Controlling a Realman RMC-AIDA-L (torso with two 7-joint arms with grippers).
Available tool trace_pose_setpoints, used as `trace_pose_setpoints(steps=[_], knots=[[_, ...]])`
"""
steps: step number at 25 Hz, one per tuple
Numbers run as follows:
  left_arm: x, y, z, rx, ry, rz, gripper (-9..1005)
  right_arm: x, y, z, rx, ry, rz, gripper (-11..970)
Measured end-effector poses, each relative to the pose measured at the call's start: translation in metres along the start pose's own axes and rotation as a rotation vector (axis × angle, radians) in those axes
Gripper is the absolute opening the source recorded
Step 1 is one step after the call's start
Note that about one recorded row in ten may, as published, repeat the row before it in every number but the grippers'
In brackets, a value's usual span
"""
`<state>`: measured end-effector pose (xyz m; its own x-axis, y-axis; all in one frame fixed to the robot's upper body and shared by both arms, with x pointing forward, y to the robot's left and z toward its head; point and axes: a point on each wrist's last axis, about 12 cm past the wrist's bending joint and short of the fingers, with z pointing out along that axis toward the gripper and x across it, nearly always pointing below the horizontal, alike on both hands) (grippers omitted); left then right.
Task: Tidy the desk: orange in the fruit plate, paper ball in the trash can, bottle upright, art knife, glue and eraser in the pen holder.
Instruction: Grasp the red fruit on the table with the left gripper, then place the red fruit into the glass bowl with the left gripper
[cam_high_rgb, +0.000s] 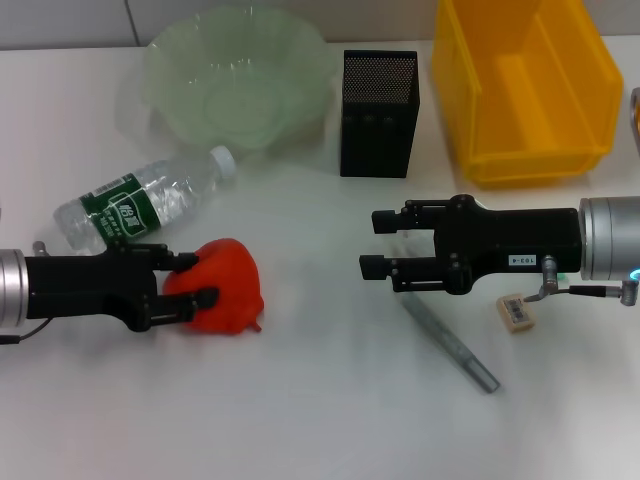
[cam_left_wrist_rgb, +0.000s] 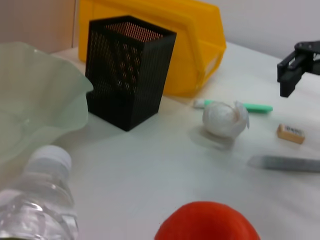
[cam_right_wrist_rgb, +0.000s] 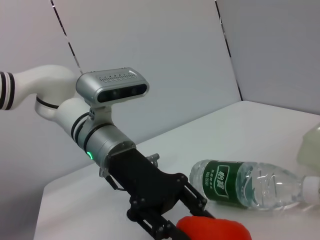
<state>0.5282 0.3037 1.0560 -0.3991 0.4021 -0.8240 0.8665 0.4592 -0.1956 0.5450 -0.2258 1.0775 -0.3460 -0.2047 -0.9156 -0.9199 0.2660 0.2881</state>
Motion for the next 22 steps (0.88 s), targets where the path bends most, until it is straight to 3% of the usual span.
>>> trace_pose_setpoints(steps=[4, 9, 14, 22], knots=[[-0.0008, -0.0012, 0.0026, 0.01, 0.017, 0.005, 660, 0.0002, 0.0001, 0.0001, 0.0, 0.0, 0.001, 664], [-0.0024, -0.002, 0.003, 0.016, 0.009, 0.007, 418, 0.0003, 0.0001, 0.0001, -0.001, 0.0, 0.001, 663], [-0.0045, -0.0019, 0.0022, 0.019, 0.007, 0.014, 254, -0.0002, 0.0, 0.0004, -0.001, 0.0, 0.0, 661], [-0.0048, -0.0027, 0.0022, 0.026, 0.004, 0.014, 182, 0.0001, 0.0001, 0.0002, -0.001, 0.0, 0.001, 659]])
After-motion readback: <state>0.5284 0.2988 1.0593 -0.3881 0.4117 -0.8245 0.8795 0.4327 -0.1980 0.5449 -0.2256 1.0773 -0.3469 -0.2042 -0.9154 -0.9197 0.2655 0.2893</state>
